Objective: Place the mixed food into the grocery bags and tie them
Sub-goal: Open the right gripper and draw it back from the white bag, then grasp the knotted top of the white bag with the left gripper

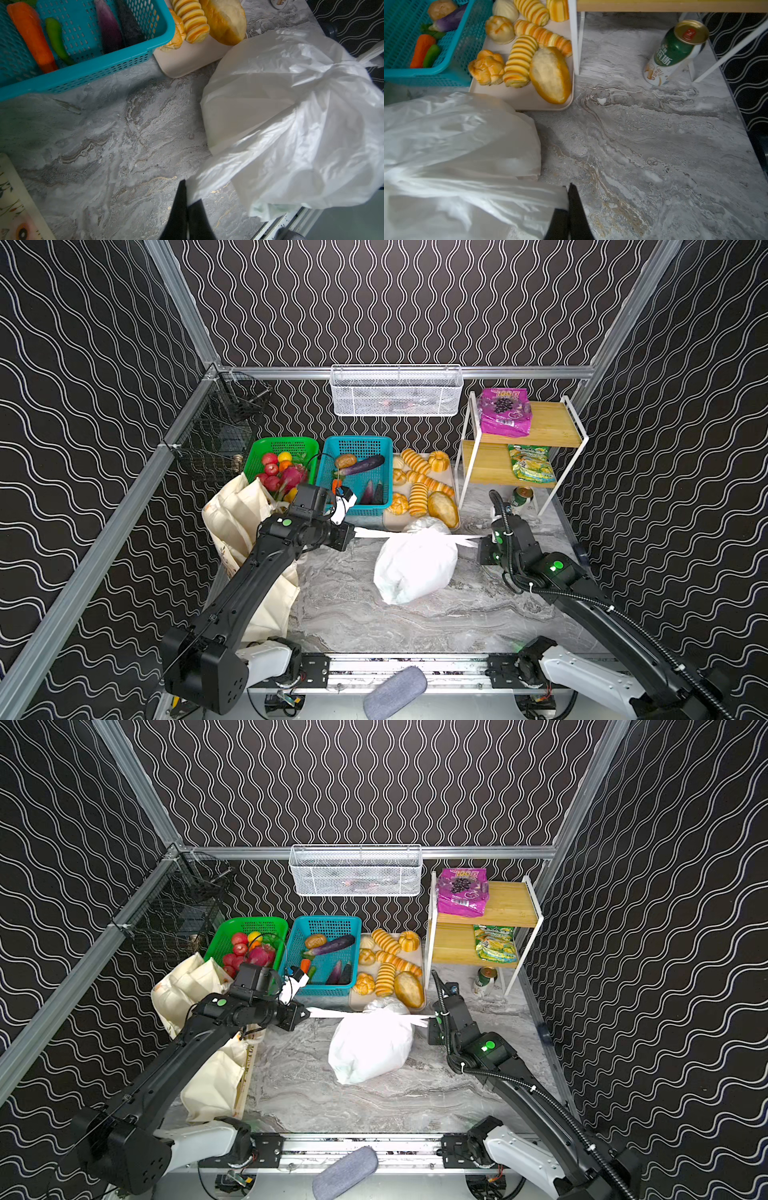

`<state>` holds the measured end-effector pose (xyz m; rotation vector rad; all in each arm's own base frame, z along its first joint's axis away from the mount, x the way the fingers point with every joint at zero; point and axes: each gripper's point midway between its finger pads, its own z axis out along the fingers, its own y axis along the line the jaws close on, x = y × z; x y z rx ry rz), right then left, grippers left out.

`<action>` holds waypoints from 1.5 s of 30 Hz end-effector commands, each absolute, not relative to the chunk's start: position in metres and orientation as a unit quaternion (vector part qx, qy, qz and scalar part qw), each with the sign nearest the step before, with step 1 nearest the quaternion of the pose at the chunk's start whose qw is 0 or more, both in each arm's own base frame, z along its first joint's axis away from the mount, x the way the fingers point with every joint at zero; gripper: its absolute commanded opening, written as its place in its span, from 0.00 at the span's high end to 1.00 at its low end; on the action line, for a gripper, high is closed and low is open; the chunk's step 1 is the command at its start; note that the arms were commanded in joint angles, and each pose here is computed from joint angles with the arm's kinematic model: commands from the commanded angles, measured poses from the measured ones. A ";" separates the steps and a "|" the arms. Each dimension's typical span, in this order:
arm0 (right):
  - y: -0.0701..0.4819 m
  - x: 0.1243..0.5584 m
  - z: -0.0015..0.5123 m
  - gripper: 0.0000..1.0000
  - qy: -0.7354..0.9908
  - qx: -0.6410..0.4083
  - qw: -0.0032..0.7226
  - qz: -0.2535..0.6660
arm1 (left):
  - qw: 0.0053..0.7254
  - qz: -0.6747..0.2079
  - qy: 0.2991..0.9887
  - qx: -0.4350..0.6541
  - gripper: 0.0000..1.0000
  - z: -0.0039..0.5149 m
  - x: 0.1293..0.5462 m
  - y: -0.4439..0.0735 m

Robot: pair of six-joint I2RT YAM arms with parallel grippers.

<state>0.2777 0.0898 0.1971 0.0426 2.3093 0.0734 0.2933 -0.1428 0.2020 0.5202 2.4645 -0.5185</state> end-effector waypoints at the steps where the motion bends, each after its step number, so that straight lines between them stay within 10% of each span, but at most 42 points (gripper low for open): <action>1: 0.004 0.274 0.191 1.00 0.894 0.130 0.408 -0.136 | 0.256 -0.036 0.960 0.110 1.00 0.173 0.297 -0.069; 11: 0.065 0.295 0.193 1.00 0.912 -0.005 0.408 0.032 | 0.268 -0.145 0.942 0.141 1.00 0.188 0.293 -0.097; 16: 0.129 0.286 0.218 0.56 0.886 -0.118 0.408 0.187 | 0.296 -0.293 0.889 0.192 0.37 0.243 0.290 -0.147; 19: 0.137 0.281 0.250 0.37 0.854 -0.143 0.452 0.214 | 0.337 -0.286 0.876 0.194 0.21 0.273 0.295 -0.146; 25: 0.107 0.286 0.283 0.13 0.828 -0.063 0.528 0.178 | 0.346 -0.292 0.847 0.280 0.23 0.293 0.288 -0.197; 45: 0.090 0.286 0.260 0.01 0.849 0.088 0.474 0.218 | 0.213 -0.200 0.888 0.356 0.05 0.165 0.229 -0.357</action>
